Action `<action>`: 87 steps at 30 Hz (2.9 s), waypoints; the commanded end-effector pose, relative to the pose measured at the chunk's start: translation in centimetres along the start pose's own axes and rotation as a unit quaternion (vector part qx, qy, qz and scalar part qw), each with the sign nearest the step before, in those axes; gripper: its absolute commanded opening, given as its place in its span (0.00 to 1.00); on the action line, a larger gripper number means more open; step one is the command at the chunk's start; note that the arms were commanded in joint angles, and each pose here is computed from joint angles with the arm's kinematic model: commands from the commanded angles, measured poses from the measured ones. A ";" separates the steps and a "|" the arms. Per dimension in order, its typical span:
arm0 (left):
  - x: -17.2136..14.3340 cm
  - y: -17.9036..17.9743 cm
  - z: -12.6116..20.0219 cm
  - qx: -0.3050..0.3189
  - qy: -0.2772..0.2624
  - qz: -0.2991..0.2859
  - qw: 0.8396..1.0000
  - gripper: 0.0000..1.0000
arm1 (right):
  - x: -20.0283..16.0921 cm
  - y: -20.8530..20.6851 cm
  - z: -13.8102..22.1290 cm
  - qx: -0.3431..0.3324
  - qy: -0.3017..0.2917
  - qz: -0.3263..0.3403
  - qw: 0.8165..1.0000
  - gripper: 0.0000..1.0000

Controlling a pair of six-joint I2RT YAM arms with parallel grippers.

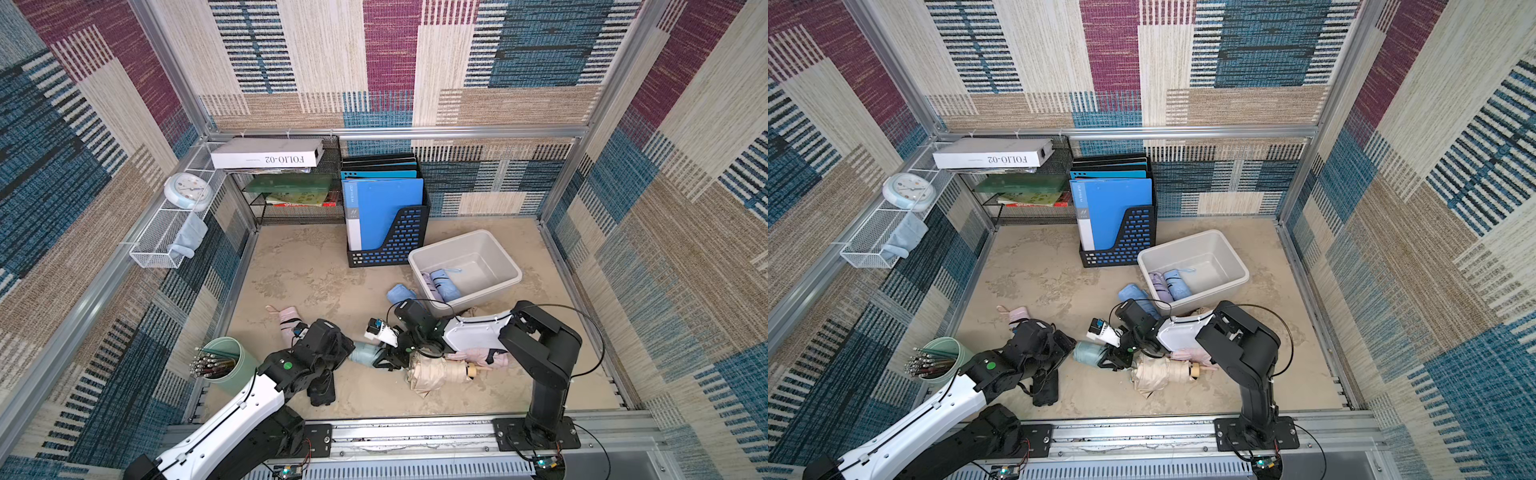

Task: Put the umbrella into the storage box
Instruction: Pick up the umbrella from the center of the board.

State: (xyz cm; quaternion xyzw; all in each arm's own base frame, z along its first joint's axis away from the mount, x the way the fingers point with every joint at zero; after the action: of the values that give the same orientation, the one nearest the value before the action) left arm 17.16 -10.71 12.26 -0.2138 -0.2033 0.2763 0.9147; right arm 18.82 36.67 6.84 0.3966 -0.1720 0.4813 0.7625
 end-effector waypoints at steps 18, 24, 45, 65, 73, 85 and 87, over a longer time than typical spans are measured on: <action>0.2 -2.5 -4.3 -0.064 0.007 0.085 0.994 0.79 | 2.5 0.6 0.3 0.115 -0.019 -0.043 0.992 0.42; 0.5 -3.0 -4.1 -0.076 -0.003 0.090 0.993 0.63 | 2.8 0.8 0.4 0.129 -0.014 -0.047 0.990 0.42; 3.8 -7.9 1.1 -0.163 -0.070 0.074 0.981 0.11 | 11.1 3.3 10.3 -0.005 -0.148 -0.002 0.989 0.76; 12.8 -24.7 14.2 -0.470 -0.316 -0.032 0.824 0.00 | 16.7 7.9 29.3 0.052 -0.529 -0.461 0.711 0.80; 12.8 -27.7 17.7 -0.545 -0.353 -0.070 0.757 0.00 | 18.7 8.7 29.2 0.154 -0.565 -0.442 0.680 0.85; 11.5 -29.0 18.8 -0.580 -0.339 -0.100 0.734 0.00 | 20.9 8.6 29.3 0.175 -0.619 -0.422 0.639 0.83; 11.4 -29.0 18.8 -0.582 -0.337 -0.102 0.733 0.00 | 21.4 8.8 29.3 0.180 -0.623 -0.418 0.636 0.82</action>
State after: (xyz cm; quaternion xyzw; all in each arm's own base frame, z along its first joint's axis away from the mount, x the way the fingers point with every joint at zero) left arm 29.92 -20.83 43.15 -0.5520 -0.6218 0.0852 0.5490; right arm 25.00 29.21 40.74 0.7358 -0.3208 -0.2268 0.5516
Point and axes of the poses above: each gripper's point midway between its finger pads, its own z axis back along the fingers, its own y axis along the line the jaws close on, x = y × z, the point moved 5 cm from there along z, back along the fingers, and after that the axes turned 12 degrees about -z, right-handed, at the moved point
